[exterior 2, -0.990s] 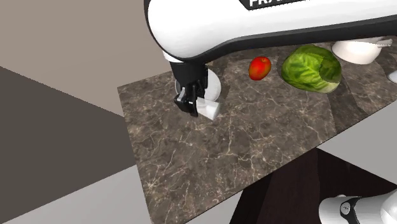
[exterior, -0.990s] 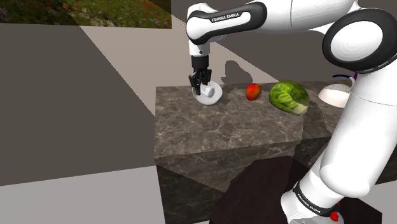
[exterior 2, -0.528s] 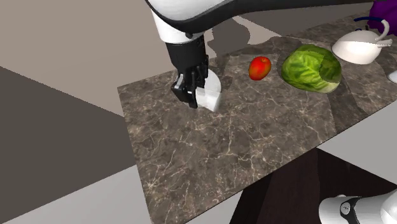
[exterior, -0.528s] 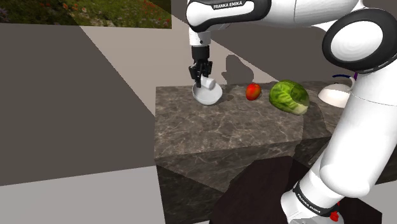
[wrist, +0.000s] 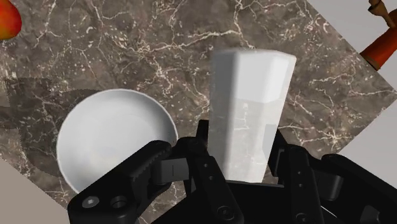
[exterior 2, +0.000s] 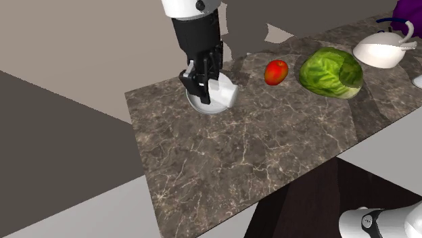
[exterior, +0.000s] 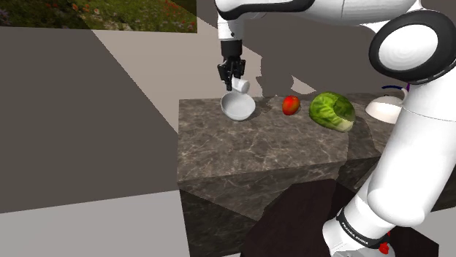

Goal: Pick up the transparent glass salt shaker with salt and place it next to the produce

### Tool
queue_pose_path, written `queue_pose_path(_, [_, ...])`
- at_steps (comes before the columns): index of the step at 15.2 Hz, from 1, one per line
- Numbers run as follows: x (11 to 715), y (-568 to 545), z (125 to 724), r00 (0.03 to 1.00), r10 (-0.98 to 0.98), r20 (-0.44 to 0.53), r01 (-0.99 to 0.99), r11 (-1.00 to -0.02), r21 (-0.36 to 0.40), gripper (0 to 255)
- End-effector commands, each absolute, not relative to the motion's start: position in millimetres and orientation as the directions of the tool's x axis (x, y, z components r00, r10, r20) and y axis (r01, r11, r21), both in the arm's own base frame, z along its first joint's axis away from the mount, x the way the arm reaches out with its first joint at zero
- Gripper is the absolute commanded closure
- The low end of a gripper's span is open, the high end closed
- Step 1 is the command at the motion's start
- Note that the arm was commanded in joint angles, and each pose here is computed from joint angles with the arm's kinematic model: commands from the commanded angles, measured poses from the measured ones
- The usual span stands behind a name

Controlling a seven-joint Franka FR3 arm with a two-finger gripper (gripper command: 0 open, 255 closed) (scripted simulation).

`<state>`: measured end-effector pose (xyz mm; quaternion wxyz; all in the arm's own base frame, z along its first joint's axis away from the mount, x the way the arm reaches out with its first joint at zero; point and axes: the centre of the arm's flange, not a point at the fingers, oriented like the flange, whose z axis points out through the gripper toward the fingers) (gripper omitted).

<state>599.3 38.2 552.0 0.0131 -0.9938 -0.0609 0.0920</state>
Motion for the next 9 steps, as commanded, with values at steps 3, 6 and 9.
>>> queue_pose_path(3, [582,20,558,0.976,0.123,-0.181,0.118,-0.992,-0.037,255])
queue_pose_path(6, [554,-9,558,0.976,0.123,-0.181,0.118,-0.992,-0.037,255])
queue_pose_path(9, [527,-37,558,0.976,0.123,-0.181,0.118,-0.992,-0.037,255])
